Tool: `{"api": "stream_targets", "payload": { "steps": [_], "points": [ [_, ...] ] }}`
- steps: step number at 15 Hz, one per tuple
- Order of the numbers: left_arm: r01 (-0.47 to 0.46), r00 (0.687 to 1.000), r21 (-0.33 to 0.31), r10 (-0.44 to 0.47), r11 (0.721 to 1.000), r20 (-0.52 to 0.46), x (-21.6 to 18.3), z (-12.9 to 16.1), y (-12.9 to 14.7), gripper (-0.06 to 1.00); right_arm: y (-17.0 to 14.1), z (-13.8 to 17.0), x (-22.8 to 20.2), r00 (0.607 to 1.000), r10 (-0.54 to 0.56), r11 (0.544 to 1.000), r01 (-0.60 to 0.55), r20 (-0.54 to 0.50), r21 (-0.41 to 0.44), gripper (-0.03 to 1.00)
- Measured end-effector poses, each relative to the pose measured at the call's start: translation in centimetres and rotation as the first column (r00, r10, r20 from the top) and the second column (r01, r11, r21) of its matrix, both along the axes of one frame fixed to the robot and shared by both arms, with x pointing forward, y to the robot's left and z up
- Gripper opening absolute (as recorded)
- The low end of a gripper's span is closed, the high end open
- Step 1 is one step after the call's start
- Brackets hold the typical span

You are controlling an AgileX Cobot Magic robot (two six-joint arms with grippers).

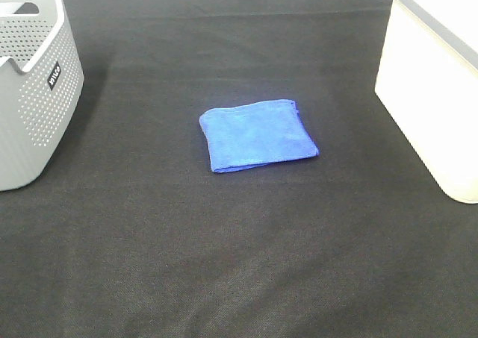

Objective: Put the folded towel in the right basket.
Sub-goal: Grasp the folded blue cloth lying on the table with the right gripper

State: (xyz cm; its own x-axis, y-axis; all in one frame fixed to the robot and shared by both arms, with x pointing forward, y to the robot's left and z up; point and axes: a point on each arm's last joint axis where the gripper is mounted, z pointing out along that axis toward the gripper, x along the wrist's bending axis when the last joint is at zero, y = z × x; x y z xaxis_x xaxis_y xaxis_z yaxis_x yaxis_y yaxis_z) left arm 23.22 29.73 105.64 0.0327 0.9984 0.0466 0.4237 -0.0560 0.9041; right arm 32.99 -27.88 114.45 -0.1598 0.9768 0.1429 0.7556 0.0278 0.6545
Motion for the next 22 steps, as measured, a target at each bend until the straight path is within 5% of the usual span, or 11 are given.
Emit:
{"api": "stream_targets", "payload": {
  "steps": [3,6,9,14,20,22],
  "points": [
    [0.000,1.000,0.000,0.000,1.000,0.000,0.0,0.0,0.0,0.98,0.7,4.0,7.9,0.999,0.025,0.997,-0.022,-0.046,0.070,0.97],
    [0.000,1.000,0.000,0.000,1.000,0.000,0.0,0.0,0.0,0.98,1.9,5.0,14.3,0.992,0.091,0.979,-0.074,-0.084,0.189,0.97],
    [0.000,1.000,0.000,0.000,1.000,0.000,0.0,0.0,0.0,0.98,3.9,4.4,17.2,0.979,0.170,0.966,-0.142,-0.115,0.217,0.97],
    [0.000,1.000,0.000,0.000,1.000,0.000,0.0,0.0,0.0,0.98,12.8,-4.0,28.3,0.881,0.346,0.931,-0.280,-0.323,0.235,0.97],
    [0.000,1.000,0.000,0.000,1.000,0.000,0.0,0.0,0.0,0.98,14.1,-14.8,36.6,0.847,0.276,0.961,-0.256,-0.454,0.107,0.97],
    [0.000,1.000,0.000,0.000,1.000,0.000,0.0,0.0,0.0,0.98,14.2,-15.9,37.3,0.845,0.272,0.962,-0.253,-0.461,0.103,0.97]
  ]
}}
